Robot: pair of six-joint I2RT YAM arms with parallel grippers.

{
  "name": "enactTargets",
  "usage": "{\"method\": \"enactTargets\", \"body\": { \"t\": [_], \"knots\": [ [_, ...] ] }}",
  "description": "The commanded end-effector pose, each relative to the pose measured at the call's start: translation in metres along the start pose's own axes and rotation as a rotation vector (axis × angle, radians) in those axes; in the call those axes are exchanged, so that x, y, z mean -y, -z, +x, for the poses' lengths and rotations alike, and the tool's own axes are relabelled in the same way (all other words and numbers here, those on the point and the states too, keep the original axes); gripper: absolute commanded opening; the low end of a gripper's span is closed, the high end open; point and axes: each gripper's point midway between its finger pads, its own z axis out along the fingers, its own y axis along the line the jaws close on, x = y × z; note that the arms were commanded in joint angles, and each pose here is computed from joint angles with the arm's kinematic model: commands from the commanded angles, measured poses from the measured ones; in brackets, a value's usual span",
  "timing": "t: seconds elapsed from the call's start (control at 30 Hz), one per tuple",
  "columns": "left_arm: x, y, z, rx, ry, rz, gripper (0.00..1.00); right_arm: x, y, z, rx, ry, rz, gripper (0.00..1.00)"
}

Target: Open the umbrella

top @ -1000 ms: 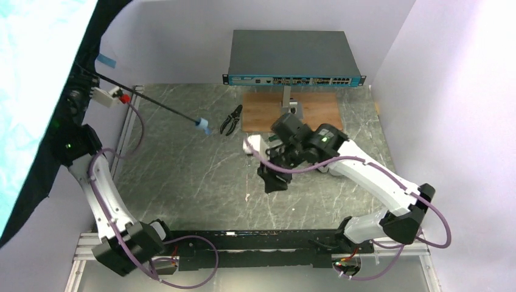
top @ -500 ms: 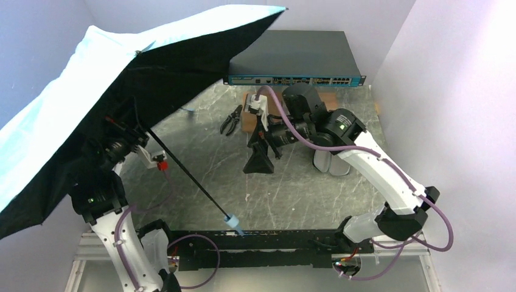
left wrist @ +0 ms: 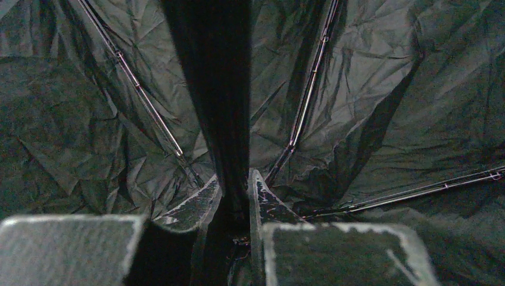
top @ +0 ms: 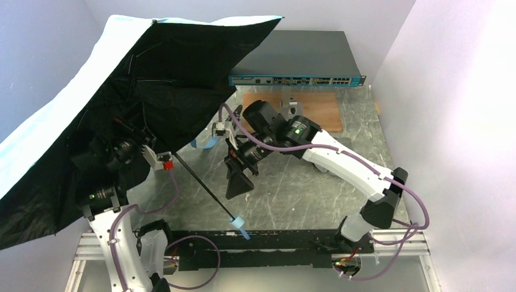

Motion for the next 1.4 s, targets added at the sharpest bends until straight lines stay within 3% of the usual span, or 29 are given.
{"method": "enactTargets", "body": {
  "t": [0.0,0.23,0.53,0.83,0.97,1.37],
  "knots": [
    [-0.028,-0.002,0.017,-0.073,-0.21,-0.047,0.0,-0.017,-0.012,-0.007,0.005,0.028,-0.105,0.9],
    [-0.028,-0.014,0.028,-0.107,-0.213,-0.054,0.0,-0.013,-0.033,0.006,-0.05,-0.013,-0.136,0.85],
    [-0.035,-0.027,0.04,-0.161,-0.214,-0.087,0.0,0.008,-0.045,0.037,-0.137,-0.117,-0.163,0.4],
    [-0.039,-0.03,0.066,-0.277,-0.205,-0.104,0.0,0.005,-0.043,0.049,-0.134,-0.235,-0.258,0.24],
    [-0.038,-0.033,0.082,-0.337,-0.209,-0.1,0.0,0.005,-0.04,0.058,-0.144,-0.25,-0.275,0.0],
    [-0.049,-0.041,0.172,-0.708,-0.294,-0.068,0.08,0.017,-0.014,0.102,-0.307,-0.229,-0.209,0.0]
  ]
}}
